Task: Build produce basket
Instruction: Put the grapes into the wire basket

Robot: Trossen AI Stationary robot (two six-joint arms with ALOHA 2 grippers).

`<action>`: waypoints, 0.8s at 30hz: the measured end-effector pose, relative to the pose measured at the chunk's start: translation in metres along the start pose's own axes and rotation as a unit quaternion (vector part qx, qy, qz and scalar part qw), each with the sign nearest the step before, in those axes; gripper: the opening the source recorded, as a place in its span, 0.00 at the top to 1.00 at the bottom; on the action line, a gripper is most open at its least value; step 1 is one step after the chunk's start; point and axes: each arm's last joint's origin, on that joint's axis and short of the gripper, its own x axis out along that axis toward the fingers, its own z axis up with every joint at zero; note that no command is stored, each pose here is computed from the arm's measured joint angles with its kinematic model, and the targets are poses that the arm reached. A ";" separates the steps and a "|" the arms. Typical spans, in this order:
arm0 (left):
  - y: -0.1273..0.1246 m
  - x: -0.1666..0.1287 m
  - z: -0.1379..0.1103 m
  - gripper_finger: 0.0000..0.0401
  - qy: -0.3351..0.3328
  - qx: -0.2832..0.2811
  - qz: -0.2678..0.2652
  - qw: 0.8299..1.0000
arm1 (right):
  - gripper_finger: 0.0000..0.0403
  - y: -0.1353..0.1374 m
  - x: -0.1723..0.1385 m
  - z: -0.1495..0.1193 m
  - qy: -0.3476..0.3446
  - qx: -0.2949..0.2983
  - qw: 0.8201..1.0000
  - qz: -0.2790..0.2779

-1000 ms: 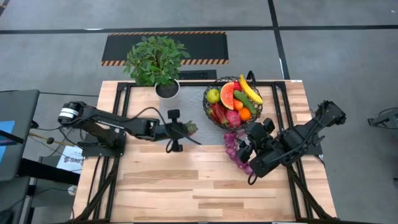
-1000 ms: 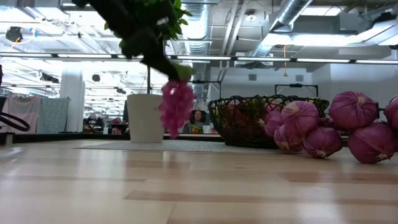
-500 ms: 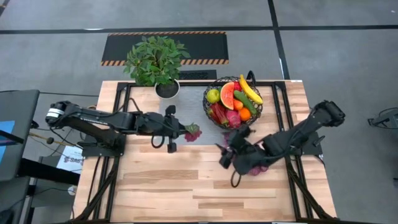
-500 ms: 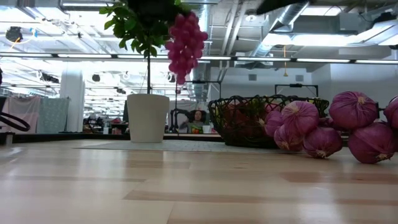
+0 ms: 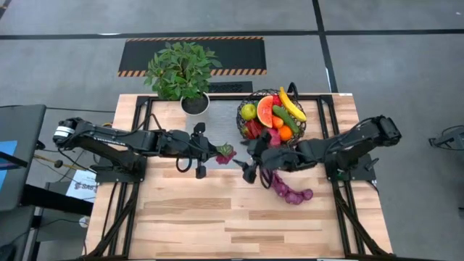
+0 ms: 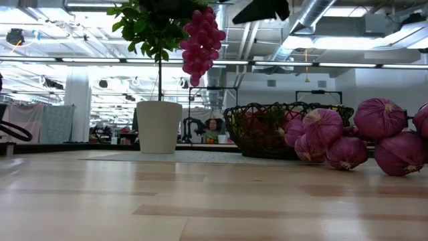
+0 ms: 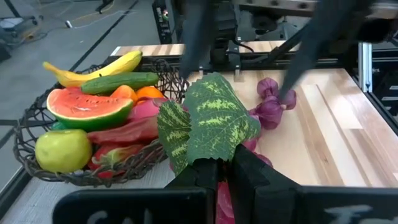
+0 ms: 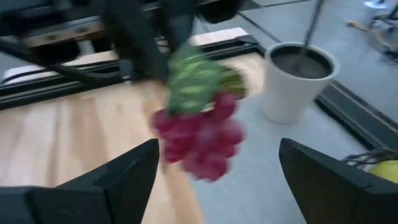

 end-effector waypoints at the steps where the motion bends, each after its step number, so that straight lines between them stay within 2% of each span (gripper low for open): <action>1: 0.000 0.000 0.000 1.00 0.000 0.000 0.000 1.000 | 0.12 -0.003 0.002 0.001 -0.001 0.000 1.000 -0.005; 4: 0.000 0.000 0.000 1.00 -0.001 0.001 0.000 1.000 | 0.09 -0.009 0.006 0.004 -0.004 -0.004 1.000 -0.005; 10: 0.000 0.000 0.004 1.00 -0.021 0.008 0.001 1.000 | 0.06 -0.016 0.012 0.004 0.025 0.001 0.998 0.053; 17: -0.001 0.000 0.010 1.00 -0.049 0.000 -0.013 0.999 | 0.06 -0.014 0.012 0.005 0.020 -0.014 0.998 0.052; 20: -0.001 -0.001 0.012 1.00 -0.064 -0.002 -0.014 0.998 | 0.06 -0.012 0.022 0.002 0.019 -0.018 0.998 0.049; 22: -0.001 -0.001 0.014 1.00 -0.072 -0.004 -0.016 0.997 | 0.06 -0.012 0.025 -0.003 0.027 -0.042 0.997 0.054; 24: -0.001 -0.001 0.016 1.00 -0.080 -0.005 -0.021 0.997 | 0.06 -0.005 0.032 0.002 -0.002 -0.044 0.997 0.071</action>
